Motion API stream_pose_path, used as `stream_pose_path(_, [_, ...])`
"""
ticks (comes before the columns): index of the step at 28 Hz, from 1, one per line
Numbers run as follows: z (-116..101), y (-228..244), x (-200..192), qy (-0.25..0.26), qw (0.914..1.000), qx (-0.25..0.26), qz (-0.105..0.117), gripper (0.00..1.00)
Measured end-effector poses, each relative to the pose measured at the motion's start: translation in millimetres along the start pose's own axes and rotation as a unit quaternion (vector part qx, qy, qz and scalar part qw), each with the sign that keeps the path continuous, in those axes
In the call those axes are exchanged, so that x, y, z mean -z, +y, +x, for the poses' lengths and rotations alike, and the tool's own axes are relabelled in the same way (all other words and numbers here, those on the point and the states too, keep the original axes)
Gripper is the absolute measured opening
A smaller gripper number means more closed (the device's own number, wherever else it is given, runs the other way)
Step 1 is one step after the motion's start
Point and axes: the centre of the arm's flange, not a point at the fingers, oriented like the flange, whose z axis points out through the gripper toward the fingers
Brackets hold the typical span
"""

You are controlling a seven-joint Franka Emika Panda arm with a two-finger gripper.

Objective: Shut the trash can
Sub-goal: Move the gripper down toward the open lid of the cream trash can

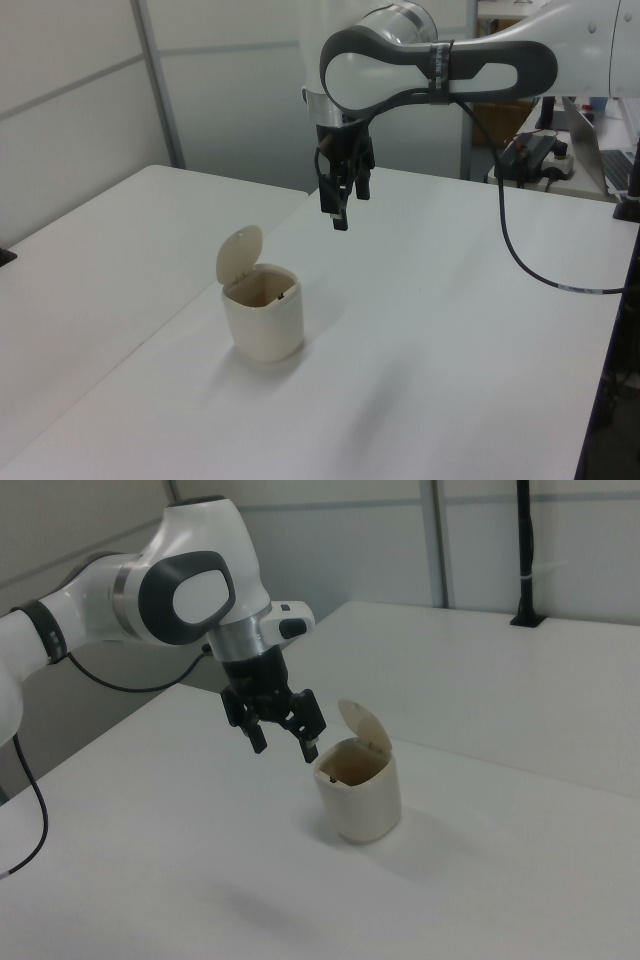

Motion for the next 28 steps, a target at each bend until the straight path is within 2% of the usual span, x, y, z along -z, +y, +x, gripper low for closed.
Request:
stream_pose_path(3, [0.1, -1.0, 0.1, 0.0, 1.0, 0.003, 0.0, 1.0])
stream_pose_path(5, [0.1, -1.0, 0.1, 0.0, 1.0, 0.007, 0.0, 0.94])
stream_pose_path(7, [0.1, -1.0, 0.1, 0.0, 0.9999, 0.014, 0.0, 0.81])
stream_pose_path(13, [0.1, -1.1, 0.1, 0.0, 0.9998, 0.02, 0.0, 0.58])
stream_pose_path(18, [0.1, -1.3, 0.0, 0.0, 0.9998, 0.021, 0.0, 0.43])
stream_pose_path(19, [0.1, -1.3, 0.0, 0.0, 0.9998, 0.021, 0.0, 0.36])
stream_pose_path(23, [0.3, -1.4, -0.2, 0.0, 0.9998, 0.022, 0.0, 0.24])
stream_pose_path(25, [0.6, -1.8, -0.9, -0.001, 0.9998, 0.022, 0.0, 0.11])
stream_pose_path(28, [1.3, -2.5, -2.3, -0.002, 0.9997, 0.023, 0.0, 0.01])
